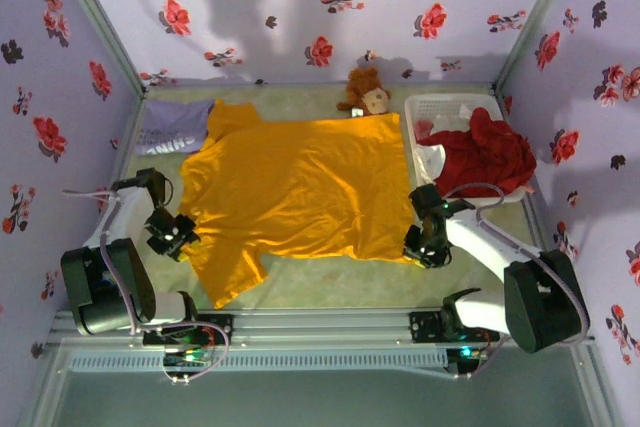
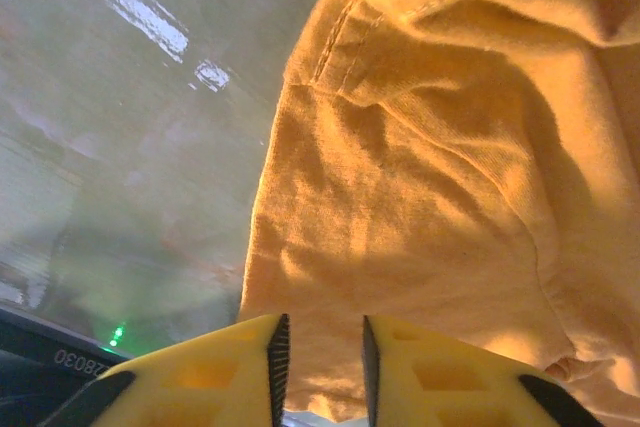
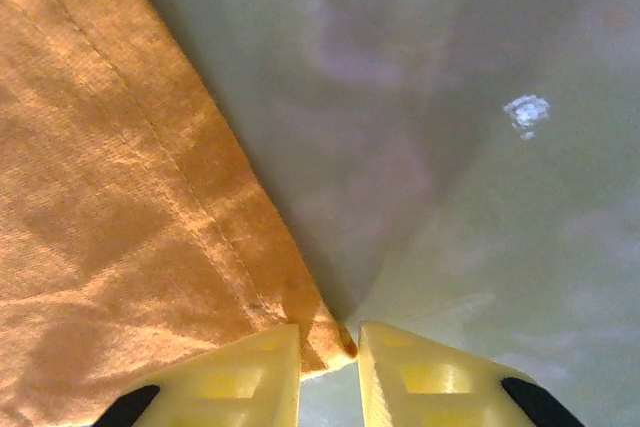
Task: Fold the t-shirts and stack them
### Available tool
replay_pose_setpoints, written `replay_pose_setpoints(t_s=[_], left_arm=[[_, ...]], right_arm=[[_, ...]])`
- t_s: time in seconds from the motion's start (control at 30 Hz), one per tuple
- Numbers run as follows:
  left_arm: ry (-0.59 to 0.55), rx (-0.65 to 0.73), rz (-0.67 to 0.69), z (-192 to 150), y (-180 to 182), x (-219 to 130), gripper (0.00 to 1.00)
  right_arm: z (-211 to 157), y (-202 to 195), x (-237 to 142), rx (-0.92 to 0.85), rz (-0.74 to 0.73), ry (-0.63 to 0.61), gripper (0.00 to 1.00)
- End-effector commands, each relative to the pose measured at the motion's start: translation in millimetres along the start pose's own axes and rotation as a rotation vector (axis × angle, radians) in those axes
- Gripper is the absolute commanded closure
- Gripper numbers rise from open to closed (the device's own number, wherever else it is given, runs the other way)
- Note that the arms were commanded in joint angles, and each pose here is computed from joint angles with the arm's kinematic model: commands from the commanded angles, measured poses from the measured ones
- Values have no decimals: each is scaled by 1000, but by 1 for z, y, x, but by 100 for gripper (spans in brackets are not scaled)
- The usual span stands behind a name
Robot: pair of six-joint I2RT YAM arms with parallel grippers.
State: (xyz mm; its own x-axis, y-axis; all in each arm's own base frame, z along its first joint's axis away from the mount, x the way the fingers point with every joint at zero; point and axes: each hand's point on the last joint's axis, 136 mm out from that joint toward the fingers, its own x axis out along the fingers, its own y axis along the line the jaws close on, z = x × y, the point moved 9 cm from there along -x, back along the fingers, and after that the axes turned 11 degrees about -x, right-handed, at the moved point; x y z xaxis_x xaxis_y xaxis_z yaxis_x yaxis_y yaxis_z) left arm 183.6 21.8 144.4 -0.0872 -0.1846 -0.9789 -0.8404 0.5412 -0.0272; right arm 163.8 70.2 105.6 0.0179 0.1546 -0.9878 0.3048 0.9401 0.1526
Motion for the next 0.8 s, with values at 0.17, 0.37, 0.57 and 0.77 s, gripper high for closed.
replay_pose_setpoints(t_s=[0.17, 0.37, 0.57, 0.77], left_arm=[[-1, -139, -8, -1, 9, 14, 62], [-84, -132, 39, 14, 6, 11, 57], [-111, -89, 91, 32, -1, 15, 51], [-79, -74, 49, 44, -14, 31, 54]], right_arm=[[2, -2, 5, -52, -3, 8, 86], [3, 0, 2, -67, 10, 10, 88], [2, -2, 3, -72, 4, 21, 89], [2, -2, 1, -63, 7, 13, 90]])
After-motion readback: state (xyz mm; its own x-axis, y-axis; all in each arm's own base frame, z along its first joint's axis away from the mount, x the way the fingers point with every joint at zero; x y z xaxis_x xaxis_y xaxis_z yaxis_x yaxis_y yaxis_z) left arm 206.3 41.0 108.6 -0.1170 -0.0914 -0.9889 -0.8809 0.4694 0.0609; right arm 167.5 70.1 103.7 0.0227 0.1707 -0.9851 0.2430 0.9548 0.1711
